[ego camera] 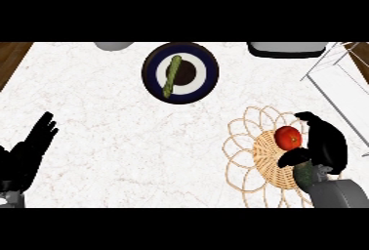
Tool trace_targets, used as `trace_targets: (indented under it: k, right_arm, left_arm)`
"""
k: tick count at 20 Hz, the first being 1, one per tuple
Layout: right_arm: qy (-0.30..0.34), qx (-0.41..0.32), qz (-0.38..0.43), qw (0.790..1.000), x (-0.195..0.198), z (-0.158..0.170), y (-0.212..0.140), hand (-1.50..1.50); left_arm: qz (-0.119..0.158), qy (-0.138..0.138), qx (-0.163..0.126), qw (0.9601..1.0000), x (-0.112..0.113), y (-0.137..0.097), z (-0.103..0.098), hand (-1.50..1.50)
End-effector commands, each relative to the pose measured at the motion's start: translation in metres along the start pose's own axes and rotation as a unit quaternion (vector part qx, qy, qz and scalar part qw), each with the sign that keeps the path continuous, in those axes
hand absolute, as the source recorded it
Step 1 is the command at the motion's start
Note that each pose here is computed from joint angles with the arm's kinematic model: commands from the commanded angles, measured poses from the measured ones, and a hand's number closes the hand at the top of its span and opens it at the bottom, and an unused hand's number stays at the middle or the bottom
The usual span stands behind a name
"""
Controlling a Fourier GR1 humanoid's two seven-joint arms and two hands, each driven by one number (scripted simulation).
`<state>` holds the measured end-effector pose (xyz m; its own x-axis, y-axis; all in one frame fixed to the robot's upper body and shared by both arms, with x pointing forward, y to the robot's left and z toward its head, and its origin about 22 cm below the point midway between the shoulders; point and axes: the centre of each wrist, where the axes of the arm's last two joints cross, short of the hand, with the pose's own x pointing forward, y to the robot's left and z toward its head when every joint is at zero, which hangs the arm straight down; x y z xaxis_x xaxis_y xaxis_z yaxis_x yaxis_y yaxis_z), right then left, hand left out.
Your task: Pick the tomato from the placemat and place it in the tiered shelf
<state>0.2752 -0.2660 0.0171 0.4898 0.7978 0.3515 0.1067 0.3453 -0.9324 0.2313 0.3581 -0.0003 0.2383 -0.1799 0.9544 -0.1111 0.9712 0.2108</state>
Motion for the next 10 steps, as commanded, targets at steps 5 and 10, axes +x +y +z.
trace_targets:
  k: [5,10]
  right_arm:
    - [-0.02,-0.01,0.031,0.999,-0.007,-0.006,0.019,1.5]
    - [-0.026,-0.057,0.036,0.997,-0.008,0.002,0.007,1.5]
  left_arm:
    - [0.003,-0.004,0.006,1.0,-0.001,-0.009,0.003,0.0]
    - [0.005,0.005,0.002,1.0,0.006,-0.005,-0.013,0.0]
